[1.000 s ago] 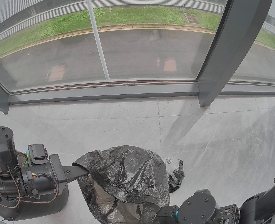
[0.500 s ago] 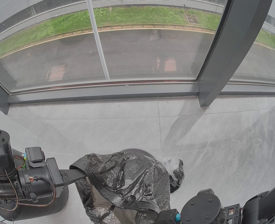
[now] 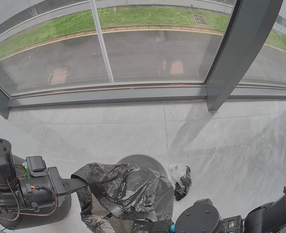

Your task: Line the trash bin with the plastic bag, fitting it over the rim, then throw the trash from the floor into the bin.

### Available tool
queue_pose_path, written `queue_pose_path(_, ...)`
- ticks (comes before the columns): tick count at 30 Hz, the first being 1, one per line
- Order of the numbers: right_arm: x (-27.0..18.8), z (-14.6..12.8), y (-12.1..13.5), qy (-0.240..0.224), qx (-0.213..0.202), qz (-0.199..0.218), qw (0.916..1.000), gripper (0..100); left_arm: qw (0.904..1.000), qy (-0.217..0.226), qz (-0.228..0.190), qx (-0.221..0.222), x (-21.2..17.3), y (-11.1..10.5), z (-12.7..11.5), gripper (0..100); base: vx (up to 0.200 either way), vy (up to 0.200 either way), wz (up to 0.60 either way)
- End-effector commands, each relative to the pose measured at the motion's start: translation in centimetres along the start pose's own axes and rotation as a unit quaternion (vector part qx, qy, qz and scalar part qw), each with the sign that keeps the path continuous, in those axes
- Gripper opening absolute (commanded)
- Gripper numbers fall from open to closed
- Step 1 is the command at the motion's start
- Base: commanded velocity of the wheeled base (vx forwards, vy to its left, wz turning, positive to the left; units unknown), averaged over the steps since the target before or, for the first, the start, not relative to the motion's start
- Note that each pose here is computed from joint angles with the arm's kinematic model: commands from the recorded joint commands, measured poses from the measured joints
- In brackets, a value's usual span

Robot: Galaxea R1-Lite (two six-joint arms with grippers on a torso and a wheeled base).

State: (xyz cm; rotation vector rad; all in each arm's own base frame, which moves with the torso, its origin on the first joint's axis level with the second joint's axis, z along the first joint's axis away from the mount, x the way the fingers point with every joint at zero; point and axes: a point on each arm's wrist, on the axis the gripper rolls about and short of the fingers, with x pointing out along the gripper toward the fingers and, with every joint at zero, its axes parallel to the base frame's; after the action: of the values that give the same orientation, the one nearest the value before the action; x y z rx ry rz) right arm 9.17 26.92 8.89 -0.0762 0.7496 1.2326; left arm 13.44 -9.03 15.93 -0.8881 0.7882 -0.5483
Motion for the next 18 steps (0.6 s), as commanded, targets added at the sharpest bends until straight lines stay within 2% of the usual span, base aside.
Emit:
queue_pose_path(1, 0.9, 0.2, 0.2, 0.003, -0.003, 0.003, 1.0, 0, 1.0, -0.008, 0.002, -0.003, -0.3, 0.2, 0.1, 0, 0.0, 0.0, 0.0)
queue_pose_path(4, 1.2, 1.0, 0.5, -0.009, -0.006, 0.007, 0.9999, 0, 0.9997, -0.025, 0.002, -0.006, -0.8, 0.3, 0.5, 0, 0.0, 0.0, 0.0)
queue_pose_path(10, 2.2, 0.8, -0.3, -0.001, 0.0, -0.004, 1.0, 0, 0.9995, -0.031, 0.006, -0.009, -0.8, 0.5, 0.7, 0, 0.0, 0.0, 0.0)
queue_pose_path(18, 2.7, 1.1, -3.8, -0.007, 0.031, -0.046, 0.9984, 0, 0.9992, -0.029, 0.023, -0.016, 0.2, 1.0, 1.3, 0, 0.0, 0.0, 0.0)
